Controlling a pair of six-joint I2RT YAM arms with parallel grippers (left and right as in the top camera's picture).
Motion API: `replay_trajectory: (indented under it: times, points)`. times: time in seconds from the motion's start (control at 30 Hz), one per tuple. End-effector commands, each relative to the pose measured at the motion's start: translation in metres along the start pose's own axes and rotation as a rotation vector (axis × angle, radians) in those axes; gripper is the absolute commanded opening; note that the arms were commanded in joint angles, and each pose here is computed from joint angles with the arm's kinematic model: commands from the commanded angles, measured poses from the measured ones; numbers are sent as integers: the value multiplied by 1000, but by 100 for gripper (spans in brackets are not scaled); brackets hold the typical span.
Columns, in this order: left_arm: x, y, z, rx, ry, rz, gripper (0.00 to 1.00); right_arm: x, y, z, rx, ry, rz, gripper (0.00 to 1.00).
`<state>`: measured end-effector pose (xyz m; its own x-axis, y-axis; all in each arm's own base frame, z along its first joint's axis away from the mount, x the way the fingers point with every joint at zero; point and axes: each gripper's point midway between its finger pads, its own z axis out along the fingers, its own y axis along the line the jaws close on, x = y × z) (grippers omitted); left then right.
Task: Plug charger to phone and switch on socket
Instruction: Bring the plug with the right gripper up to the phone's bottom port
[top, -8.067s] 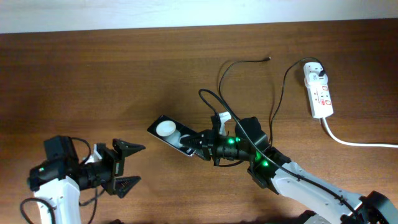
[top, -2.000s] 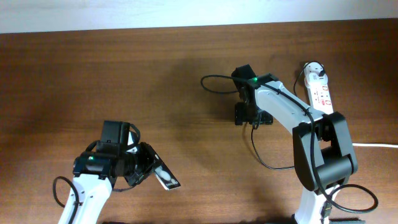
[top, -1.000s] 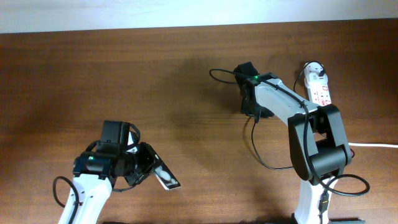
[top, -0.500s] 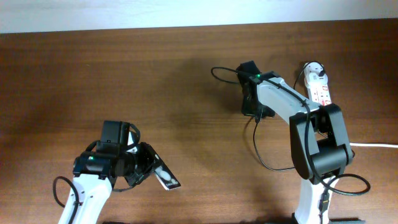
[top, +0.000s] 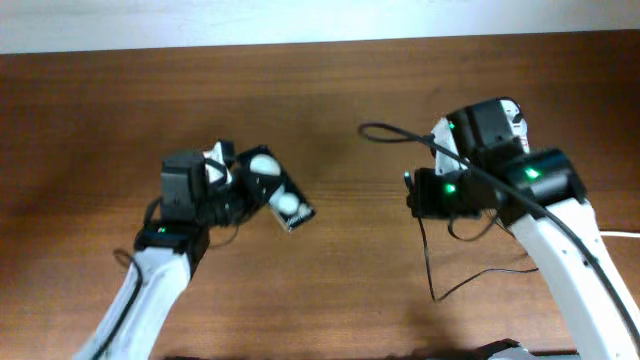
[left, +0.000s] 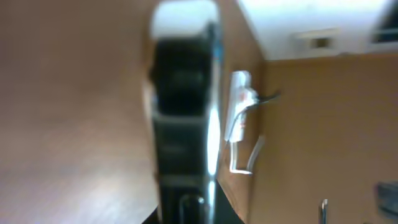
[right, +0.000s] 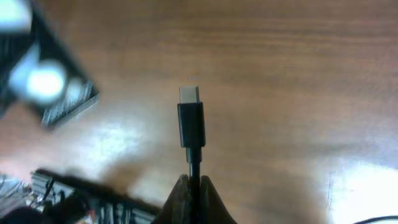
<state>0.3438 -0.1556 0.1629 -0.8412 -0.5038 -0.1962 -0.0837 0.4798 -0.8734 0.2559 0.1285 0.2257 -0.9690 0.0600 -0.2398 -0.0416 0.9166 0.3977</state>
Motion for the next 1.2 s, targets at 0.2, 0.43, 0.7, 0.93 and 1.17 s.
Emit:
replay_trajectory:
  times: [0.2,0.43,0.7,0.93,1.17]
  points:
    - [0,-55,25,400,235,-60,0,73,53,-24,-82,84,-103,4]
    - [23,-61,15,437,382,-72,0,81,88,-15,-21,-34,-29,4]
    - [21,-61,15,435,375,-72,0,79,84,-15,26,-79,-14,4]
    - [0,-74,16,464,262,-81,0,67,95,16,64,-51,-188,4]
    - [0,-74,12,486,249,38,0,50,113,44,52,-69,-248,4]
